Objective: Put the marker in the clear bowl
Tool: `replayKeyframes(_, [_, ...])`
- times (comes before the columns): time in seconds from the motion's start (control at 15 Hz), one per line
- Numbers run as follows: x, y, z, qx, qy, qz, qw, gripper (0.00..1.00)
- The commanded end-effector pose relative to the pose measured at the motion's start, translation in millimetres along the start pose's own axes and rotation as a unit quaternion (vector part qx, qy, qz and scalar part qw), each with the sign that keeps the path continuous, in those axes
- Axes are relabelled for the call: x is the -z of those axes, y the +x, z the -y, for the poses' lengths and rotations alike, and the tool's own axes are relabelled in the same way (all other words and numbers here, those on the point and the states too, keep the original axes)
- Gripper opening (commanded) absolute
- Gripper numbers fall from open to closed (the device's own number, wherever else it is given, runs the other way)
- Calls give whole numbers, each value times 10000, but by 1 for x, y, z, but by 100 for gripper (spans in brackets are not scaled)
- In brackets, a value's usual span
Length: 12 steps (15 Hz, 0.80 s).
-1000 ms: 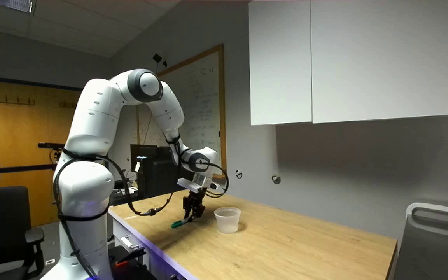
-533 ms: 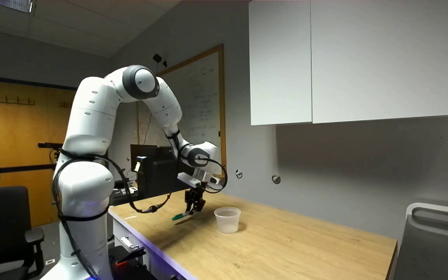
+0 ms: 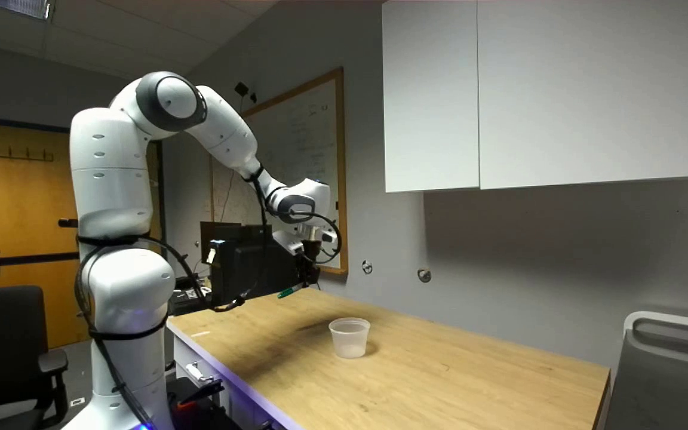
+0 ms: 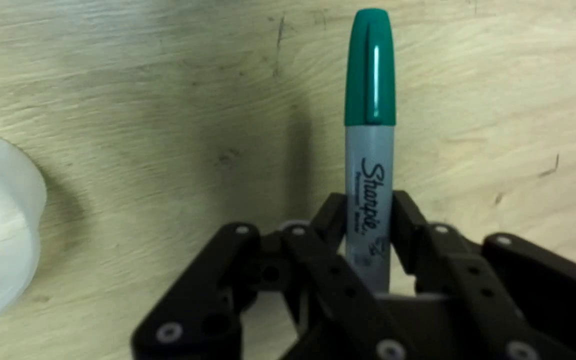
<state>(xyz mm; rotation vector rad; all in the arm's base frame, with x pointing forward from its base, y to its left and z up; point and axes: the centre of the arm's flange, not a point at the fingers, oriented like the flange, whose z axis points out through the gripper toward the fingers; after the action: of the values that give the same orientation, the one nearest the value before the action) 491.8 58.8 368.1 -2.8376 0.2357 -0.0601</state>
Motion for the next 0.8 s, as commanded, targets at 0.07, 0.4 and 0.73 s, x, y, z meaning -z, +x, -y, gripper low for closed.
replayKeyframes(0.07, [59,-5,-39,-891,104,-902,9919,8])
replayKeyframes(0.4, [95,-2,-98,-1971,81,-1730,9650,9])
replayKeyframes(0.73, [99,-7,-147,-3074,-273,-2388,9207,9])
